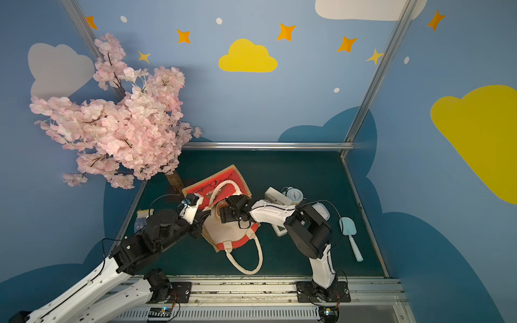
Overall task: Take the alarm clock out of the canvas bag
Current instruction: Pick up the alarm from the canvas bag.
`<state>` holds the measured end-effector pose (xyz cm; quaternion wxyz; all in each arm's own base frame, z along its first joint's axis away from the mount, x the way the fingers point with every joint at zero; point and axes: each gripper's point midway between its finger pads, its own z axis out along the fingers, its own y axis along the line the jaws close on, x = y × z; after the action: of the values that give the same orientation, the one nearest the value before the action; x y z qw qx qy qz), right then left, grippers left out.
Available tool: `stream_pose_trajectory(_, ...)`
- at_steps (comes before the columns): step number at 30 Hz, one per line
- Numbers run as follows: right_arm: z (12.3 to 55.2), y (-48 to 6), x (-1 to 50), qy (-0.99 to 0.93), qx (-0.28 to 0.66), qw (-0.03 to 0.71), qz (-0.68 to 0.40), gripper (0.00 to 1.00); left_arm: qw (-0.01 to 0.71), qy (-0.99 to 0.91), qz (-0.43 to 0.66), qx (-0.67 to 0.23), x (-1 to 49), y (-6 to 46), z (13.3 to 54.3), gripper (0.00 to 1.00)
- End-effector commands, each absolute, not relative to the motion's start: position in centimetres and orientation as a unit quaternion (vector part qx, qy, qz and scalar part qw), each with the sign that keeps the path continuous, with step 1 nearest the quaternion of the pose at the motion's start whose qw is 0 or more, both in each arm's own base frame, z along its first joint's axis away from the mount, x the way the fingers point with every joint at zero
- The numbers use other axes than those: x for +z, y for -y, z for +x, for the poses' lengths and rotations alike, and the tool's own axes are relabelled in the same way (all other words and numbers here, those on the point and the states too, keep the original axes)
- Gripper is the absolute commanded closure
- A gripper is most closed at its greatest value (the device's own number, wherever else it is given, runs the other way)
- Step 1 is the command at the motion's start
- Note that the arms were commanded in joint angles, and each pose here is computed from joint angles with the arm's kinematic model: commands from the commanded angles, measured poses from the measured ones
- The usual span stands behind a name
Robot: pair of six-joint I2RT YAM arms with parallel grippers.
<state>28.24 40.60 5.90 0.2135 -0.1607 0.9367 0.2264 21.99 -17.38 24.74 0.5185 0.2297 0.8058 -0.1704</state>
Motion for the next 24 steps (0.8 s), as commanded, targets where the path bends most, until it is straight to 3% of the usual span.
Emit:
stream_pose_trajectory(1, 29.3, -42.0, 9.5, -0.916, 0.281, 0.247, -0.144, 0.14, 0.512, -0.806, 0.238, -0.177, 24.7, 17.7, 21.7, 0.89)
stream_pose_trajectory(7, 28.6, -43.5, 9.4, -0.911, 0.304, 0.234, -0.152, 0.12, 0.514, -0.805, 0.236, -0.18, 24.9, 17.8, 21.8, 0.89)
stream_pose_trajectory(24, 28.9, -43.6, 8.1, -0.929, 0.251, 0.213, -0.167, 0.12, 0.541, -0.798, 0.208, -0.164, 26.5, 16.0, 21.7, 0.9)
